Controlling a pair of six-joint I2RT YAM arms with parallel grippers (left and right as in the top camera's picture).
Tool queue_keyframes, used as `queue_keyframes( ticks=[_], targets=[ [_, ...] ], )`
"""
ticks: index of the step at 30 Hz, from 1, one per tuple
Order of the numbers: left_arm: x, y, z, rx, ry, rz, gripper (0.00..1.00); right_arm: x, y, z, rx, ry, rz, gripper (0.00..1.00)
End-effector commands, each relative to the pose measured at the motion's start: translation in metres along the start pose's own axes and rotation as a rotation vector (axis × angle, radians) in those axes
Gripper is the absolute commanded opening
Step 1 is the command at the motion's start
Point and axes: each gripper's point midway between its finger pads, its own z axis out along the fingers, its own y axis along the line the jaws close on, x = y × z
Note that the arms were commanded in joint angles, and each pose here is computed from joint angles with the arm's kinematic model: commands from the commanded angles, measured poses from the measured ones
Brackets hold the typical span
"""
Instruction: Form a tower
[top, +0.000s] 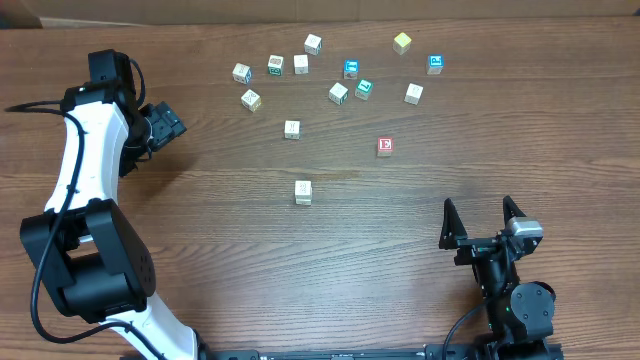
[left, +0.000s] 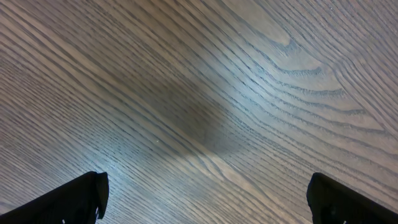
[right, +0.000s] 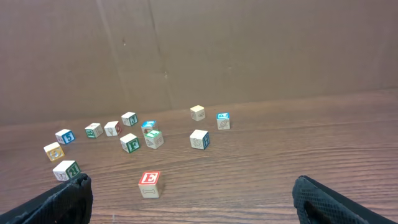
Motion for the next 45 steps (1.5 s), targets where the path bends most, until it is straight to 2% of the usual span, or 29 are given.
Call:
queue_keyframes(
  ticks=[1, 3, 5, 9, 12, 19, 26, 31, 34, 37, 40, 41, 45],
  targets=[
    [0.0, -0.004, 0.0, 0.011, 0.004, 0.014, 1.0, -0.006, -0.008, 0.0, 0.045, -0.037, -0.018, 1.0],
    [0.0, -0.004, 0.0, 0.012, 0.004, 0.014, 1.0, -0.024, -0.012, -0.002, 0.074, -0.11, -0.009, 1.0],
    [0.0, -0.004, 0.0, 0.012, 0.004, 0.014, 1.0, -0.034, 0.006, -0.003, -0.032, -0.144, -0.001, 1.0],
    [0.0, -0.004, 0.0, 0.011, 0.004, 0.014, 1.0, -0.046, 0.006, -0.007, -0.016, -0.118, 0.01, 1.0],
    [0.0, -0.004, 0.0, 0.012, 0.004, 0.014, 0.99, -0.081, 0.0, -0.02, 0.045, -0.113, 0.013, 1.0],
    [0.0, -0.004, 0.0, 0.012, 0.004, 0.014, 1.0, -0.16, 0.01, -0.027, 0.063, -0.053, 0.018, 1.0],
    [0.0, -0.004, 0.0, 0.012, 0.004, 0.014, 1.0, -0.255, 0.027, 0.021, 0.078, 0.048, 0.009, 1.0],
    [0.0, -0.004, 0.0, 0.012, 0.004, 0.014, 1.0, -0.294, 0.036, 0.08, 0.1, 0.199, -0.006, 1.0],
    [0.0, -0.004, 0.0, 0.012, 0.004, 0.014, 1.0, -0.297, 0.039, 0.111, 0.113, 0.294, -0.015, 1.0],
    [0.0, -0.004, 0.0, 0.012, 0.004, 0.014, 1.0, -0.277, 0.044, 0.148, 0.102, 0.44, -0.02, 1.0],
    [0.0, -0.004, 0.0, 0.012, 0.004, 0.014, 1.0, -0.24, 0.048, 0.176, 0.082, 0.584, -0.017, 1.0],
    [0.0, -0.004, 0.0, 0.012, 0.004, 0.014, 1.0, -0.212, 0.048, 0.19, 0.075, 0.673, -0.015, 1.0],
    [0.0, -0.004, 0.0, 0.012, 0.004, 0.014, 0.99, -0.143, 0.046, 0.215, 0.075, 0.864, 0.002, 1.0]
  ],
)
